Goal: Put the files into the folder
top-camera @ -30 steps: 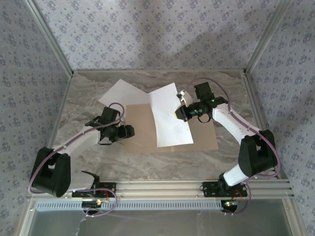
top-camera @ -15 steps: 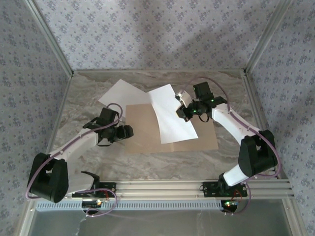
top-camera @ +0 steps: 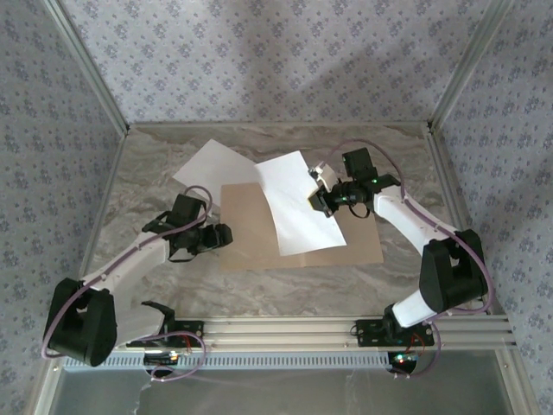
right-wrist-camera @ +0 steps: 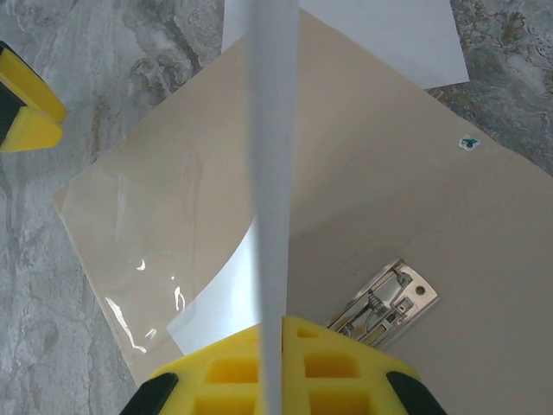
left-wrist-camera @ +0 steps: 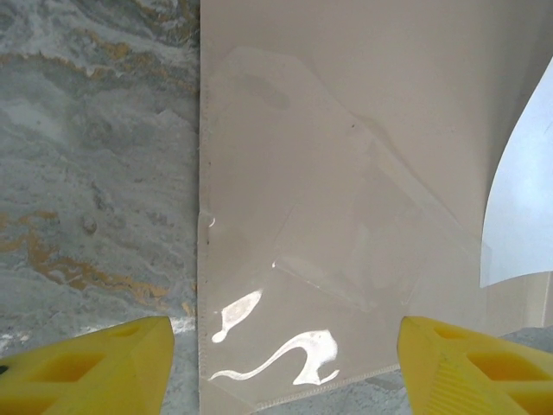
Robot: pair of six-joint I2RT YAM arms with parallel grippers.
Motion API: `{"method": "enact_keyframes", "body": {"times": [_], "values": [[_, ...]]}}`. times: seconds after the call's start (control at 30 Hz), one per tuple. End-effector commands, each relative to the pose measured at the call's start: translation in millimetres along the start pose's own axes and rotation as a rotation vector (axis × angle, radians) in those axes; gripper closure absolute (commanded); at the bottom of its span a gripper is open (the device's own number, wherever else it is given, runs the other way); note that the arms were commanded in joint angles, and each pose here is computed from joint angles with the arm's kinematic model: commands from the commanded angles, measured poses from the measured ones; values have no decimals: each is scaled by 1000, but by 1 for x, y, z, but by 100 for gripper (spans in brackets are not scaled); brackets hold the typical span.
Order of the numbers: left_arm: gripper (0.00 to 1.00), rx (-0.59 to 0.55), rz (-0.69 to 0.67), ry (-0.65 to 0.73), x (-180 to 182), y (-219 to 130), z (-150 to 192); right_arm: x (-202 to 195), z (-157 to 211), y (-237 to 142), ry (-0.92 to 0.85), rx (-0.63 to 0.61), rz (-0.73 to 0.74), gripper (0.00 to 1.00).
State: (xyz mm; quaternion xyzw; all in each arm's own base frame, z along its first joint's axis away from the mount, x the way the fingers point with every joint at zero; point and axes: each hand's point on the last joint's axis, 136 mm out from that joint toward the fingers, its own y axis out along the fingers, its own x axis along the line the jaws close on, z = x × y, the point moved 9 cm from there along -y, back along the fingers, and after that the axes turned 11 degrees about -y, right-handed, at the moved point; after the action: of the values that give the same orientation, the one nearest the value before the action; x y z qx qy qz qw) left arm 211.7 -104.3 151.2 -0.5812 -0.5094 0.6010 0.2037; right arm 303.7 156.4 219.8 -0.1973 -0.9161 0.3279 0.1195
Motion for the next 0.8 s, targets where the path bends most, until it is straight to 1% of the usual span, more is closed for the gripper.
{"method": "enact_keyframes", "body": {"times": [0.0,0.13,0.43,0.77], "values": [[31,8,0,-22,4,-4,4,0,-1,-5,6,-61,-12,100],[31,6,1,-27,5,-5,5,-2,2,-3,19,-67,-22,100],[31,7,-10,-37,6,-5,6,-7,10,9,74,-124,-73,100],[31,0,-9,-29,6,-7,7,-9,23,27,123,-125,-133,100]]}}
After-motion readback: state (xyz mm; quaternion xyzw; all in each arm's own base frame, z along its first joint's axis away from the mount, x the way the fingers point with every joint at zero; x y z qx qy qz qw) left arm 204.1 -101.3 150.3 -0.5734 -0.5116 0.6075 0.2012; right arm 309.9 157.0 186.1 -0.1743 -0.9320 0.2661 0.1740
